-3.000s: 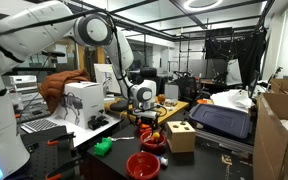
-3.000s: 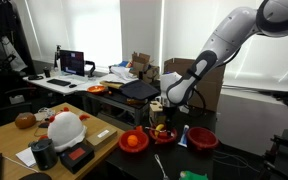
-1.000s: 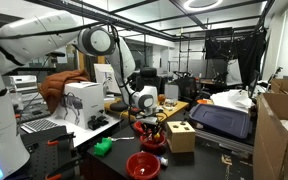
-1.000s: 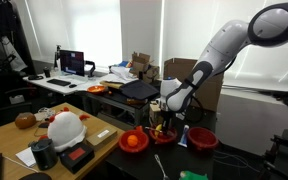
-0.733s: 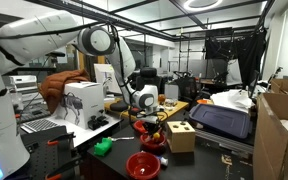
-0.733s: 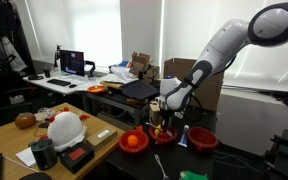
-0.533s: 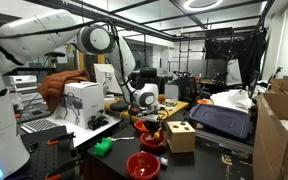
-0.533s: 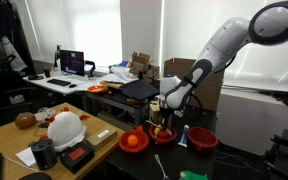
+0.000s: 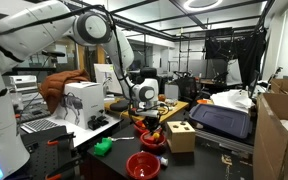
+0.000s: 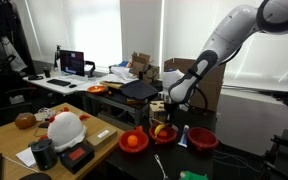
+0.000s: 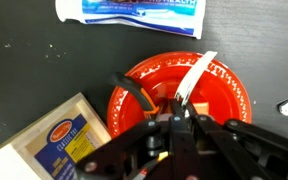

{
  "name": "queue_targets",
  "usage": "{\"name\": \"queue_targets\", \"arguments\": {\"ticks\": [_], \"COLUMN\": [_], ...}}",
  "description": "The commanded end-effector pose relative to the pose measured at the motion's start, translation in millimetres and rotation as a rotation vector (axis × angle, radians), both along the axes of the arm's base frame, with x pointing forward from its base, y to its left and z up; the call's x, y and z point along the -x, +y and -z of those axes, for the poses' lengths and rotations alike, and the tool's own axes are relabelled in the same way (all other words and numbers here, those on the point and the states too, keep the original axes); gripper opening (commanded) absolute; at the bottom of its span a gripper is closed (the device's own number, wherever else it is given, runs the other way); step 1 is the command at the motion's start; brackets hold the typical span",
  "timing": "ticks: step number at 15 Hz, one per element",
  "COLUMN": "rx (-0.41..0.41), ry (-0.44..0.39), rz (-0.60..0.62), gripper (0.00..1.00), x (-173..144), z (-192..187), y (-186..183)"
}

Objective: Remove the fork from the bowl

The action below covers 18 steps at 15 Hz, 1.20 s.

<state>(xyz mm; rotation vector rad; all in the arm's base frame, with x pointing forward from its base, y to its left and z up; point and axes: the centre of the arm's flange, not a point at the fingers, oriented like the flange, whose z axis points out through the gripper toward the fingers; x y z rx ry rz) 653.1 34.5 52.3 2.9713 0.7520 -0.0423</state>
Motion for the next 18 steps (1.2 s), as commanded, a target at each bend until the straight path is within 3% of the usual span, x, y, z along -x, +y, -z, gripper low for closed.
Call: {"name": "queue_targets", "arguments": {"ticks": [1,10,18], "rx": [0.016,0.000,-0.082], "ry": [0.068,0.245,0.292], "rz": [-0.087,-0.372,-0.549], "gripper": [0.02,0.02,0.02], "x": [36.5,93.4,122.8], "z": [-36.9,-59.5,-42.1], "y": [-1.3,7.3,51.8]}}
